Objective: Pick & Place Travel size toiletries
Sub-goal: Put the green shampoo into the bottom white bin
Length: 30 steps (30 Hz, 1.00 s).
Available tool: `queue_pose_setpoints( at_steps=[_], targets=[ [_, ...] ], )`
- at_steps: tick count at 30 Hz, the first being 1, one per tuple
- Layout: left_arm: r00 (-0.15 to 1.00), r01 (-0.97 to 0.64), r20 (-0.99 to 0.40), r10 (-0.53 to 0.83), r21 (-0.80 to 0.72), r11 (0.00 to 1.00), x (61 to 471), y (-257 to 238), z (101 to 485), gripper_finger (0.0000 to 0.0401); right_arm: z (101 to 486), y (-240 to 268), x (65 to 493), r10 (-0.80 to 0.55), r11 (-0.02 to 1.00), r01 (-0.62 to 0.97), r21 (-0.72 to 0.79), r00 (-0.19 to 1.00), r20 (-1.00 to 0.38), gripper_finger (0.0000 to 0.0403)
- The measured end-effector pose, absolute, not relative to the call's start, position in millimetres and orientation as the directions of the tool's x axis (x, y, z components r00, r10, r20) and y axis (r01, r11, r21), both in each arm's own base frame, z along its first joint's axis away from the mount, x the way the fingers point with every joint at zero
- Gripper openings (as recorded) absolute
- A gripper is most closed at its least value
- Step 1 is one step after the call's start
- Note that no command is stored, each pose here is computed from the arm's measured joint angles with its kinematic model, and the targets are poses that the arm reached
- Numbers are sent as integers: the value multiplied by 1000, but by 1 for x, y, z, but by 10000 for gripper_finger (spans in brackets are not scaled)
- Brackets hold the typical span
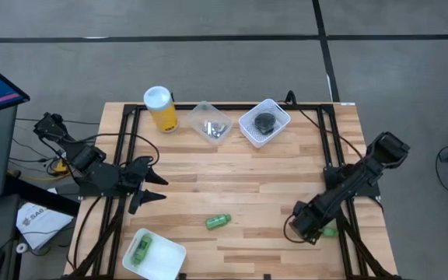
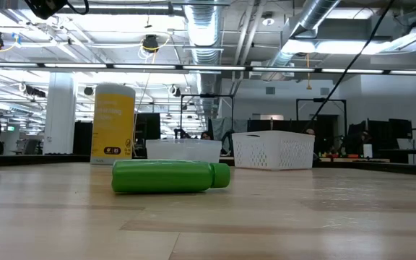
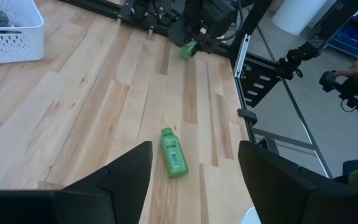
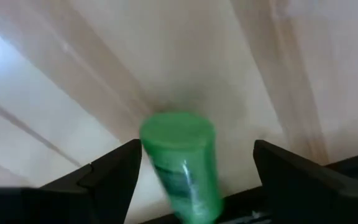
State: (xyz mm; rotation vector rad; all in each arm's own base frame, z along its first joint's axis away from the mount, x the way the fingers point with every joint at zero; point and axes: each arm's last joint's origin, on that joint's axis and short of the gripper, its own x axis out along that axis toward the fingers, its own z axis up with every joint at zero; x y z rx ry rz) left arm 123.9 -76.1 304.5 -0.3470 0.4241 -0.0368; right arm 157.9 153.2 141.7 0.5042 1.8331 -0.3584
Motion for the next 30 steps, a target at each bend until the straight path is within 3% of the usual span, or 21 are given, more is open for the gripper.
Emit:
queue_pose_setpoints(
  at_steps=[15, 21, 27, 30],
  targets=[
    [909, -38, -403, -105, -333, 942, 124, -76, 304, 236, 139, 157, 156, 171, 850, 526, 23, -235, -957, 275],
    [909, -38, -403, -106, -333, 942, 124, -76, 304, 236, 127, 154, 152, 206, 797, 603, 36, -215, -955, 221],
    [908, -39, -406, -105, -331, 943, 124, -76, 304, 236, 129, 154, 158, 211, 797, 602, 51, -199, -957, 149],
    [908, -39, -406, -105, -330, 943, 124, -76, 304, 236, 134, 156, 165, 228, 801, 592, 90, -164, -960, 133]
  ],
)
